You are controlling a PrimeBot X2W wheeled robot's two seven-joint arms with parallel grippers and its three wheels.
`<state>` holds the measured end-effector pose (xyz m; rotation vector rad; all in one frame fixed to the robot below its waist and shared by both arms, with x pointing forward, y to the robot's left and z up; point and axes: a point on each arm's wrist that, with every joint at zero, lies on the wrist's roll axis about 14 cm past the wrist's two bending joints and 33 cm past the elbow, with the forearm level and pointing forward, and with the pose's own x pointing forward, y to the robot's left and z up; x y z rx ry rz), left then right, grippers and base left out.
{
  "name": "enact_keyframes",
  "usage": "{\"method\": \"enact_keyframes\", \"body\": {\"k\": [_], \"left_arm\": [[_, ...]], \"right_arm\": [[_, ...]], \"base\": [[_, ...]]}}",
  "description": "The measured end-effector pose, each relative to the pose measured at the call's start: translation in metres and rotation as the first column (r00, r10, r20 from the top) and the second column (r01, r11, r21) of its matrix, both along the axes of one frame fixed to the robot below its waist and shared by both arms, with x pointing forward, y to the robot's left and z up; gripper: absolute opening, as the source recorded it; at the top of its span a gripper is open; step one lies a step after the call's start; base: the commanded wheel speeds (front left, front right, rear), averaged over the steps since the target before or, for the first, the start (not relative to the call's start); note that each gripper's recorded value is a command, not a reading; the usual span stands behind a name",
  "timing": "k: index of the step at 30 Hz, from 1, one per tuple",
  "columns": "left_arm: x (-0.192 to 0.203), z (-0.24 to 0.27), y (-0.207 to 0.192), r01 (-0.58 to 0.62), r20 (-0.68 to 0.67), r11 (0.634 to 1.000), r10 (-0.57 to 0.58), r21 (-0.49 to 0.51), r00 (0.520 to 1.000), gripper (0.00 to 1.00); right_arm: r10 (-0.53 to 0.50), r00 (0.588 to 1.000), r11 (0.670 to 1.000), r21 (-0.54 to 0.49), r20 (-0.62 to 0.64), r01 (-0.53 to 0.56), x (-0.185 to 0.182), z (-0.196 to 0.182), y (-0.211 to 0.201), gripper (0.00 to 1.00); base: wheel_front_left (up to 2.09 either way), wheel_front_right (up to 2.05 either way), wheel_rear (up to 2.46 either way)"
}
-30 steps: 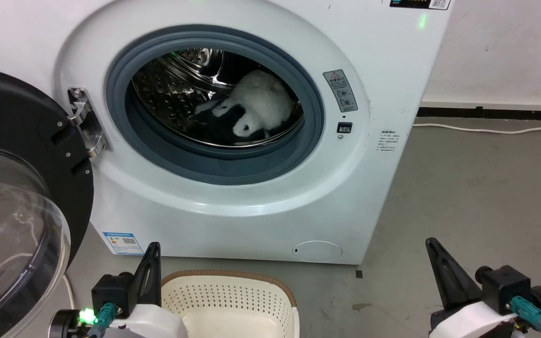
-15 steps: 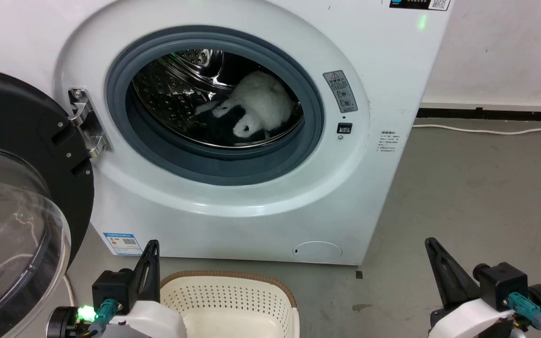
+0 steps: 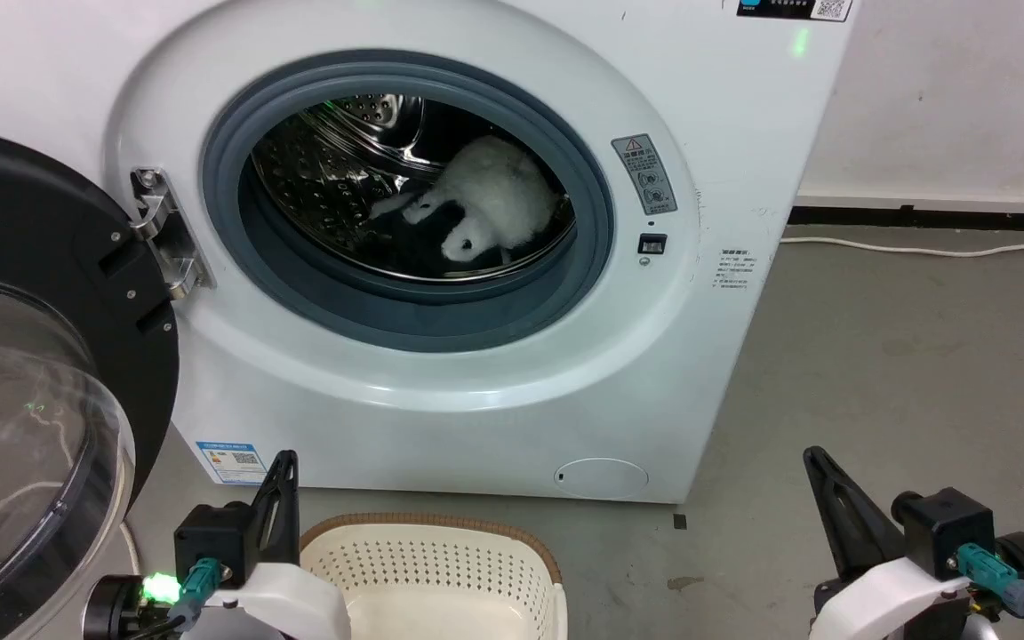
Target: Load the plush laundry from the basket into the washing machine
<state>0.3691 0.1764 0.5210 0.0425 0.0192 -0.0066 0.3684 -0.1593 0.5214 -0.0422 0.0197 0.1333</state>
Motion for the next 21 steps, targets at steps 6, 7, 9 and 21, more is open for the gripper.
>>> {"method": "enact_keyframes", "body": {"k": [6, 7, 9, 21], "left_arm": [[0.0000, 0.0001, 0.0006, -0.002, -0.001, 1.000, 0.002, 0.005, 1.000, 0.00], [0.0000, 0.0001, 0.0006, -0.002, -0.001, 1.000, 0.002, 0.005, 1.000, 0.00], [0.0000, 0.0002, 0.0006, -0.002, -0.001, 1.000, 0.002, 0.005, 1.000, 0.00], [0.0001, 0.0003, 0.0006, -0.002, -0.001, 1.000, 0.002, 0.005, 1.000, 0.00]], "right_arm": [[0.000, 1.000, 1.000, 0.000, 0.001, 0.000, 0.0004, 0.0006, 0.0001, 0.00], [0.000, 1.000, 1.000, 0.000, 0.001, 0.000, 0.0004, 0.0006, 0.0001, 0.00], [0.000, 1.000, 1.000, 0.000, 0.001, 0.000, 0.0004, 0.0006, 0.0001, 0.00], [0.000, 1.000, 1.000, 0.000, 0.001, 0.000, 0.0004, 0.0006, 0.0001, 0.00]], "base": [[0.00, 0.00, 0.00], [0.00, 0.00, 0.00], [0.00, 0.00, 0.00], [0.00, 0.00, 0.00]]}}
